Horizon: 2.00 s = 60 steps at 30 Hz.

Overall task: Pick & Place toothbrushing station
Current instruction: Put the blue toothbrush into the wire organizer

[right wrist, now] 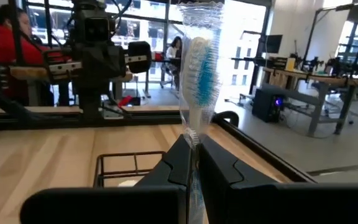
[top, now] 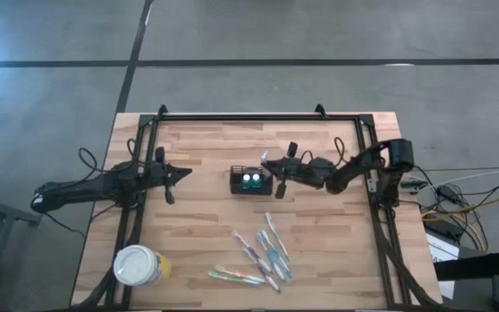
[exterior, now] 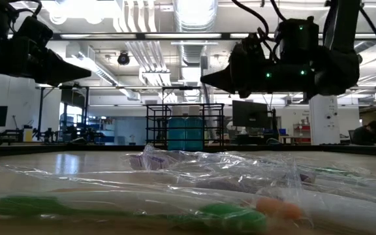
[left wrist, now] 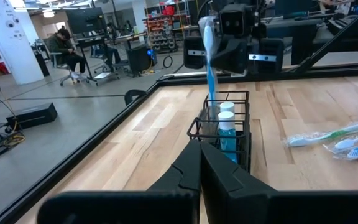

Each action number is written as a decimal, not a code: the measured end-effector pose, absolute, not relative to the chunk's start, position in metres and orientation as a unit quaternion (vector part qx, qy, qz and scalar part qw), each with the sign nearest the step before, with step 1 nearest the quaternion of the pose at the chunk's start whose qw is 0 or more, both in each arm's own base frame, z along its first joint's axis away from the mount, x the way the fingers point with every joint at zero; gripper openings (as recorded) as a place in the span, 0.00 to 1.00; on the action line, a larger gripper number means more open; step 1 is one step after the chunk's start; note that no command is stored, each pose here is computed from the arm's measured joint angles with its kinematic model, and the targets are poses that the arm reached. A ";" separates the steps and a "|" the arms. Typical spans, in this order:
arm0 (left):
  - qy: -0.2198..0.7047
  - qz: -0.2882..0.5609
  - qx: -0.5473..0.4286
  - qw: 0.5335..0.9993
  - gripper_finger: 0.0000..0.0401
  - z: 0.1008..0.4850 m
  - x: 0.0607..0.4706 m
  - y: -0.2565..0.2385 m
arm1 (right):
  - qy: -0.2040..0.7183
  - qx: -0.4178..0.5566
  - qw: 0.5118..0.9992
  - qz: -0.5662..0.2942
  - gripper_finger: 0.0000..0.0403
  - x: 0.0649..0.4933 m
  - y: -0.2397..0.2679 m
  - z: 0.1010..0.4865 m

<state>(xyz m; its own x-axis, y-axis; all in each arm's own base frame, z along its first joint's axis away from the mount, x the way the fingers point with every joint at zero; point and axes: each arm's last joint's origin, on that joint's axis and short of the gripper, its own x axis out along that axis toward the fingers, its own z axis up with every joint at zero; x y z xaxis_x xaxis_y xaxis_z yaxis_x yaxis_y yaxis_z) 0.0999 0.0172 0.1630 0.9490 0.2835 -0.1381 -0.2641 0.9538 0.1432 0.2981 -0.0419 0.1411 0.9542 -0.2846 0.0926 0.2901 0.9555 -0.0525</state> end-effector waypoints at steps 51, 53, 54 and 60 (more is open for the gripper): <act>0.078 0.141 0.038 0.986 0.01 0.163 0.100 0.017 | 0.001 0.036 0.986 -0.164 0.14 0.306 -0.030 0.112; 0.078 0.141 0.038 0.986 0.01 0.163 0.100 0.017 | 0.000 0.035 0.986 -0.164 0.19 0.306 -0.030 0.112; 0.078 0.141 0.038 0.986 0.01 0.163 0.100 0.017 | -0.001 0.035 0.986 -0.164 0.21 0.306 -0.030 0.113; 0.077 0.141 0.036 0.986 0.01 0.163 0.100 0.017 | 0.001 0.029 0.987 -0.159 0.32 0.304 -0.028 0.121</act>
